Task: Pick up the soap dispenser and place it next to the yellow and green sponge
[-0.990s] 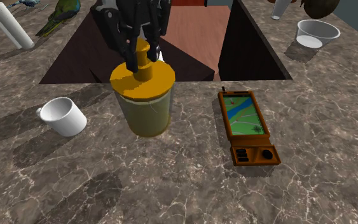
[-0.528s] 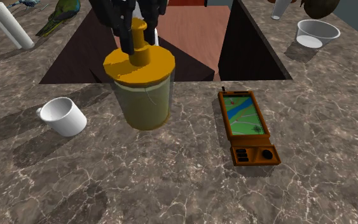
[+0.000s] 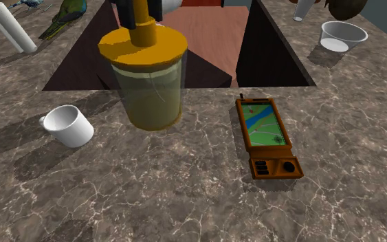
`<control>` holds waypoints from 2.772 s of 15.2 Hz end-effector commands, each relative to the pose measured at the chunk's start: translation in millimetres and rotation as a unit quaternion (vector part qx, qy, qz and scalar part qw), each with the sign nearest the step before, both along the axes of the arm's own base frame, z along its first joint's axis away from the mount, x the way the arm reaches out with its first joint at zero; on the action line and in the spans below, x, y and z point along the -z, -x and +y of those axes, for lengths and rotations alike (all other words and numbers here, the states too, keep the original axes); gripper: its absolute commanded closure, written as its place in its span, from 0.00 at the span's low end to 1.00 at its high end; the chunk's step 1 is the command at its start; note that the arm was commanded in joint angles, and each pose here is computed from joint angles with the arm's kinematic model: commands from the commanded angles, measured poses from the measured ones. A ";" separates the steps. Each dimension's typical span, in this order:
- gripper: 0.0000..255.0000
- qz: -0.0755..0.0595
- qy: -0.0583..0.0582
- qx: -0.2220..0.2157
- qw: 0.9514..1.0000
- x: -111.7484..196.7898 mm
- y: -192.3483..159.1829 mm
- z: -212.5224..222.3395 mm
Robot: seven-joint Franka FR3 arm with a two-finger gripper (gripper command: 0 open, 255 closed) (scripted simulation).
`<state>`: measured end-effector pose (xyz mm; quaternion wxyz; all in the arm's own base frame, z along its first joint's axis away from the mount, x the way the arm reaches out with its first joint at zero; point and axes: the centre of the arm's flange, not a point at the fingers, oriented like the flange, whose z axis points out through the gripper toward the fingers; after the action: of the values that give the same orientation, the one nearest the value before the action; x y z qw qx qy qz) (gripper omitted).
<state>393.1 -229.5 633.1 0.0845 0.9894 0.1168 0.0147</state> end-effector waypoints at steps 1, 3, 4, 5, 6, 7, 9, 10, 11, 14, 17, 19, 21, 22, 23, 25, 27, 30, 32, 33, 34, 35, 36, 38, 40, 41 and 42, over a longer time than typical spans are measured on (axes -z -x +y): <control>1.00 0.000 0.000 0.000 1.000 -11.2 -0.1 1.0; 1.00 0.000 0.000 0.000 1.000 -21.7 -0.1 1.0; 1.00 0.000 0.000 0.000 1.000 -27.0 -0.1 1.0; 1.00 0.000 0.000 0.000 1.000 -32.3 -0.1 1.0; 1.00 0.000 0.000 0.000 1.000 -37.6 -0.1 1.0; 1.00 0.000 0.000 0.000 1.000 -42.8 -0.1 1.0; 1.00 0.000 0.000 0.000 1.000 -50.1 -0.1 1.0; 1.00 0.000 0.000 0.000 1.000 -50.1 9.3 -8.2; 1.00 0.000 0.000 0.000 1.000 -50.2 18.7 -17.5; 1.00 0.000 0.000 0.000 1.000 -50.4 47.0 -45.2; 1.00 0.000 0.000 0.000 1.000 -50.5 75.3 -72.9; 1.00 0.000 0.000 0.000 1.000 -50.6 94.1 -91.4; 1.00 0.000 0.000 0.000 1.000 -50.7 113.0 -109.9; 1.00 0.000 0.000 0.000 1.000 -50.8 122.4 -119.1; 1.00 0.000 0.000 0.000 1.000 -50.8 131.8 -128.3; 1.00 0.000 0.000 0.000 1.000 -51.0 150.7 -146.8; 1.00 0.000 0.000 0.000 1.000 -51.1 169.5 -165.3; 1.00 0.000 0.000 0.000 1.000 -51.2 197.8 -193.0; 1.00 0.000 0.000 0.000 1.000 -51.3 216.7 -211.5; 1.00 0.000 0.000 0.000 1.000 -51.4 226.1 -220.7; 1.00 0.000 0.000 0.000 1.000 -51.4 235.5 -230.0; 1.00 0.000 0.000 0.000 1.000 -51.5 244.9 -239.2; 1.00 0.000 0.000 0.000 1.000 -51.6 254.4 -248.4; 1.00 0.000 0.000 0.000 1.000 -51.7 273.2 -266.9; 1.00 0.000 0.000 0.000 1.000 -51.8 292.1 -285.4; 1.00 0.000 0.000 0.000 1.000 -51.8 301.5 -294.6; 1.00 0.000 0.000 0.000 1.000 -51.9 310.9 -303.9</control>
<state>92.4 -525.0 681.5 0.0827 0.9898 0.1150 0.0150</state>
